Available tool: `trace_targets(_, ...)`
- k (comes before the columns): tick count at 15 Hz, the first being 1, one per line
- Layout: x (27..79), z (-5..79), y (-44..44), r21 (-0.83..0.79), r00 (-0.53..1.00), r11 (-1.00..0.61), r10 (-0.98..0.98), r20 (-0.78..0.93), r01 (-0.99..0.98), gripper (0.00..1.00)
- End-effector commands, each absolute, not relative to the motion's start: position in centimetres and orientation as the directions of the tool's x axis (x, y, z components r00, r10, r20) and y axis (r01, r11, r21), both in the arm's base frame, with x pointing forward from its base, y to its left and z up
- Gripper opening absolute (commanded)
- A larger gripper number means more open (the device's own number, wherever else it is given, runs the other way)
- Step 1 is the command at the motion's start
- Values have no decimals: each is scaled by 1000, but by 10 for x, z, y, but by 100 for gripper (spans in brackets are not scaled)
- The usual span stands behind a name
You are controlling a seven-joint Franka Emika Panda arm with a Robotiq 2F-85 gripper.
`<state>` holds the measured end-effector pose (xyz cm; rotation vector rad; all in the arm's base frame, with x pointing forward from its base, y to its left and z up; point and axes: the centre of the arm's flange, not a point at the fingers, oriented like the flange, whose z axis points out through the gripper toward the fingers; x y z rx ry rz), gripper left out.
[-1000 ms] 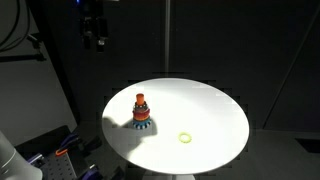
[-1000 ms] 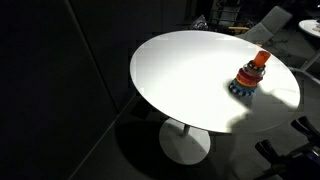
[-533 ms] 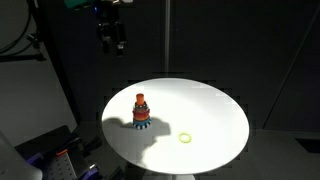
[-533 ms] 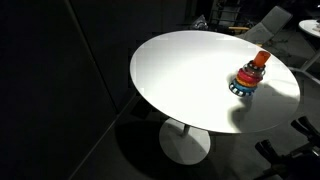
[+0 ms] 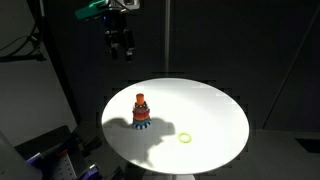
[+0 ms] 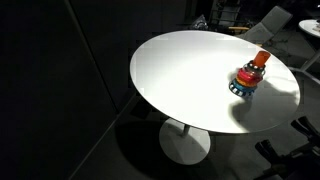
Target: Pick up the black and white ring from the ring holder and put it on the table
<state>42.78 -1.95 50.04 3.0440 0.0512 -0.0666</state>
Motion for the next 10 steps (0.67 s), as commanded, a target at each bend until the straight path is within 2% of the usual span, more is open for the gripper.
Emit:
trace_targets(1, 428, 500, -19, 96, 998, -995, 31, -45, 36, 100)
trace_targets(10, 436, 462, -37, 45, 991, -999, 11, 133, 5, 100)
